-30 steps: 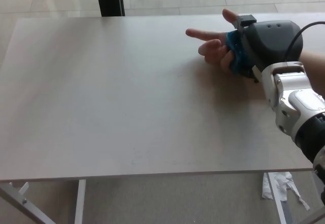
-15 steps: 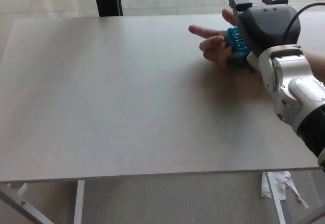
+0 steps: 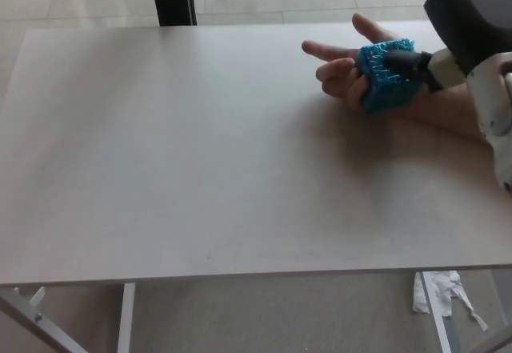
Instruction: The robot uses its right hand to pick up a cube kept in the middle of the desk infront of it and hands it to a person
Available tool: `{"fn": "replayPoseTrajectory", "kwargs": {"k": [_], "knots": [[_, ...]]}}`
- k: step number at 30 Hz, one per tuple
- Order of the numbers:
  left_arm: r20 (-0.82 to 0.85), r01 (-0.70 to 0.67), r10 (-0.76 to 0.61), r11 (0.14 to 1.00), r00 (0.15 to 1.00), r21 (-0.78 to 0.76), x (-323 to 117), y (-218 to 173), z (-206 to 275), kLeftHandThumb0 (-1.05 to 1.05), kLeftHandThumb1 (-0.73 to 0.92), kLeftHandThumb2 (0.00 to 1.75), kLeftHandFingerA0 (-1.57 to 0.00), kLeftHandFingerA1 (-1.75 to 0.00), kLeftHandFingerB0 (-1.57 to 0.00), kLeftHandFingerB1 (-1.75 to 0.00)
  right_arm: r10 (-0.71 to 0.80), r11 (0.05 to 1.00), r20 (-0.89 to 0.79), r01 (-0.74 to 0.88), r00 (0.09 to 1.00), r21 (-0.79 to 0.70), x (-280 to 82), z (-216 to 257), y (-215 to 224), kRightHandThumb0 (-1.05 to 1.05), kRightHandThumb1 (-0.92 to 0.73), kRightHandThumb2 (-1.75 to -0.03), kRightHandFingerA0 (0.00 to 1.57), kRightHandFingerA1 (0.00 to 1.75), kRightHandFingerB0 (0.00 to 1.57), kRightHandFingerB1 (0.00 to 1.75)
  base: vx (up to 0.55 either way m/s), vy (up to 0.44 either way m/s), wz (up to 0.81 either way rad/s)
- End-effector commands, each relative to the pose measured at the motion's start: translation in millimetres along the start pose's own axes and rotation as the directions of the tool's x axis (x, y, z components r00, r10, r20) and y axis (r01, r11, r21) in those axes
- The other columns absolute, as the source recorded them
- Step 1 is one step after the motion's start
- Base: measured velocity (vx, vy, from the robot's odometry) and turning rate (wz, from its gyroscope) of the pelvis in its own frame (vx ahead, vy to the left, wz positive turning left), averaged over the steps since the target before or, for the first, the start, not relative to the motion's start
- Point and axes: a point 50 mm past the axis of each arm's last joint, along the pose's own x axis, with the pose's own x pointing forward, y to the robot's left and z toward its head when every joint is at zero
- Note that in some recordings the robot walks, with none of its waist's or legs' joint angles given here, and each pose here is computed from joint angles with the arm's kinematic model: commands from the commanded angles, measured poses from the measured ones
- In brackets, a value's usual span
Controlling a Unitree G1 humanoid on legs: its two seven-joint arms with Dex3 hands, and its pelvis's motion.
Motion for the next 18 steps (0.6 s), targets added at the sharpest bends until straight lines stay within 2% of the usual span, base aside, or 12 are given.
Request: {"fn": "replayPoseTrajectory", "kwargs": {"k": [1, 3, 4, 5, 9, 10, 11, 13, 14, 15, 17, 18], "knots": [[0.008, -0.072, 0.073, 0.992, 0.997, -0.102, -2.7, 23.9, 6.5, -0.58, 0.49, 0.56, -0.73, -0.54, -0.71, -0.44, -0.182, 0.917, -0.036, 0.182, 0.983, 0.354, -161.4, -69.0, -141.7, -0.68, -0.61, -0.59, 0.24, 0.35, 0.21, 0.28, 0.00, 0.000, 0.00], [-0.001, -0.077, 0.077, 0.994, 0.997, -0.075, -3.2, 25.9, 5.7, -0.64, 0.38, 0.80, -0.68, -0.63, -0.59, -0.55, -0.280, 0.899, -0.123, 0.305, 0.952, 0.314, -192.5, -80.8, -149.5, -0.60, -0.58, -0.58, 0.35, 0.34, 0.30, 0.30, 0.00, 0.000, 0.00], [-0.005, -0.083, 0.083, 0.994, 0.997, -0.074, -3.1, 26.4, 6.0, -0.61, 0.48, 0.56, -0.74, -0.54, -0.63, -0.41, -0.310, 0.890, -0.162, 0.346, 0.937, 0.298, -205.1, -88.0, -152.5, -0.65, -0.49, -0.82, 0.35, 0.47, 0.29, 0.43, 0.00, 0.000, 0.00], [-0.004, -0.088, 0.088, 0.994, 0.996, -0.067, -3.3, 28.1, 6.8, -0.63, 0.47, 0.55, -0.73, -0.54, -0.61, -0.40, -0.380, 0.861, -0.218, 0.430, 0.899, 0.271, -231.7, -100.4, -159.8, -0.54, -0.59, -0.59, 0.58, 0.40, 0.43, 0.34, 0.00, 0.000, 0.00], [-0.006, -0.097, 0.097, 0.993, 0.995, -0.070, -4.6, 31.4, 4.5, -0.62, 0.47, 0.55, -0.76, -0.57, -0.67, -0.42, -0.503, 0.785, -0.314, 0.577, 0.806, 0.226, -274.6, -117.8, -167.3, -0.49, -0.44, -0.78, 0.66, 0.59, 0.48, 0.52, 0.00, 0.000, 0.00], [-0.002, -0.095, 0.095, 0.993, 0.996, -0.076, -5.0, 31.7, 3.8, -0.63, 0.46, 0.55, -0.75, -0.56, -0.68, -0.42, -0.565, 0.741, -0.332, 0.641, 0.755, 0.198, -291.2, -126.4, -168.0, -0.38, -0.55, -0.57, 0.82, 0.58, 0.66, 0.46, 0.00, 0.000, 0.00], [-0.003, -0.095, 0.095, 0.992, 0.996, -0.079, -5.2, 31.7, 3.2, -0.62, 0.36, 0.79, -0.70, -0.63, -0.62, -0.55, -0.633, 0.695, -0.350, 0.706, 0.691, 0.138, -311.2, -137.1, -167.8, -0.40, -0.57, -0.58, 0.85, 0.63, 0.67, 0.46, 0.00, 0.000, 0.00], [-0.010, -0.099, 0.098, 0.993, 0.995, -0.070, -5.4, 31.8, 2.1, -0.65, 0.36, 0.79, -0.69, -0.62, -0.61, -0.54, -0.691, 0.641, -0.393, 0.766, 0.607, 0.055, -332.5, -151.4, -166.0, -0.42, -0.59, -0.58, 0.89, 0.67, 0.73, 0.45, 0.00, 0.000, 0.00], [-0.015, -0.099, 0.098, 0.993, 0.995, -0.059, -5.3, 31.5, 1.8, -0.66, 0.46, 0.55, -0.74, -0.54, -0.69, -0.42, -0.748, 0.564, -0.441, 0.825, 0.496, -0.029, -353.4, -165.7, -163.5, -0.44, -0.58, -0.59, 0.89, 0.71, 0.75, 0.46, 0.00, 0.000, 0.00], [-0.017, -0.096, 0.095, 0.994, 0.995, -0.057, -5.2, 31.1, 1.5, -0.67, 0.36, 0.80, -0.69, -0.62, -0.61, -0.54, -0.787, 0.495, -0.470, 0.864, 0.401, -0.092, -366.4, -177.4, -160.7, -0.39, -0.61, -0.58, 0.87, 0.74, 0.79, 0.53, 0.00, 0.000, 0.00], [-0.020, -0.095, 0.094, 0.994, 0.995, -0.054, -5.2, 31.2, 1.6, -0.67, 0.36, 0.80, -0.69, -0.62, -0.61, -0.54, -0.820, 0.426, -0.481, 0.892, 0.310, -0.152, -378.0, -188.3, -156.5, -0.39, -0.61, -0.58, 0.87, 0.74, 0.79, 0.53, 0.00, 0.000, 0.00], [-0.021, -0.097, 0.096, 0.994, 0.995, -0.042, -5.8, 32.8, 1.0, -0.61, 0.48, 0.56, -0.77, -0.56, -0.67, -0.41, -0.815, 0.387, -0.521, 0.907, 0.253, -0.165, -386.1, -200.5, -150.9, -0.45, -0.63, -0.59, 0.85, 0.84, 0.78, 0.61, 0.00, 0.000, 0.00]]}}
